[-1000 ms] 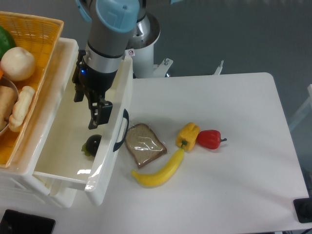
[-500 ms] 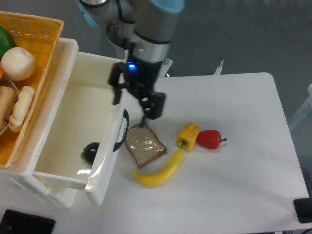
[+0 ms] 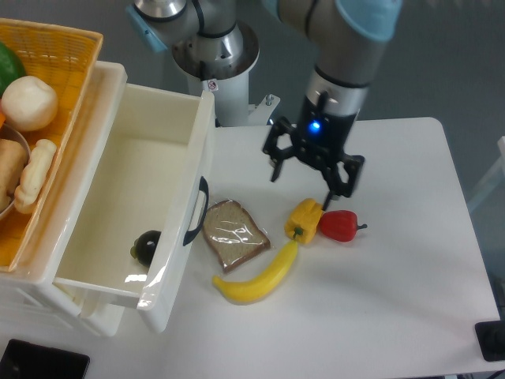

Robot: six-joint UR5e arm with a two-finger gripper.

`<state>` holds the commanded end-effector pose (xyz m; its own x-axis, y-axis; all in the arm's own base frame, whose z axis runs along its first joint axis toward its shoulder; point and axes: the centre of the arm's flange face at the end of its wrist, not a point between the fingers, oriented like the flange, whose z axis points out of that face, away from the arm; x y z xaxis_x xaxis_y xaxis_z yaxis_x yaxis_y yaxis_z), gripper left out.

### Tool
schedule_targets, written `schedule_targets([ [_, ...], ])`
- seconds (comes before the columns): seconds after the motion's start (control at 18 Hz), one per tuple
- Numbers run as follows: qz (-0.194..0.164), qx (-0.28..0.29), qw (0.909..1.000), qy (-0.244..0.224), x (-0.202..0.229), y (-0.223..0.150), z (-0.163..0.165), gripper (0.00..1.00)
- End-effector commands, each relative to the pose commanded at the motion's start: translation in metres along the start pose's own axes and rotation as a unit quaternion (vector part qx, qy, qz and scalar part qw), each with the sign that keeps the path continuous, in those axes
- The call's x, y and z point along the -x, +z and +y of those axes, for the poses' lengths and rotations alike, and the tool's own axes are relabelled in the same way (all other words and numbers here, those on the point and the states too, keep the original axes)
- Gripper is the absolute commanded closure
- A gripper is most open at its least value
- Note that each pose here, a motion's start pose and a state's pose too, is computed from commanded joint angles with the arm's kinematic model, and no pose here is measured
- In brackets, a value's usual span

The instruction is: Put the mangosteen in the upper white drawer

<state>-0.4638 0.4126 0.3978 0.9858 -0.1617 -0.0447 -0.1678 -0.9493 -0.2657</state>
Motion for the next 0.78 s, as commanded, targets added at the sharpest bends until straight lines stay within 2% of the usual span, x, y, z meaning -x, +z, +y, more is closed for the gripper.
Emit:
schedule_targets([
  [0.17,-0.011,0.055,0.9984,0.004,0.015,0.023,0.012,0.0],
  [0.28,-0.003,0.065,0.9978,0.015,0.026,0.04,0.013,0.0],
  [0.39,0.008,0.076,0.9951,0.062,0.038,0.058,0.017,0.0],
  [0.56,0.028,0.093,0.9856,0.138,0.05,0.084,0.023,0.0],
  [0.78,0.03,0.096,0.983,0.154,0.053,0.093,0.025,0.0],
])
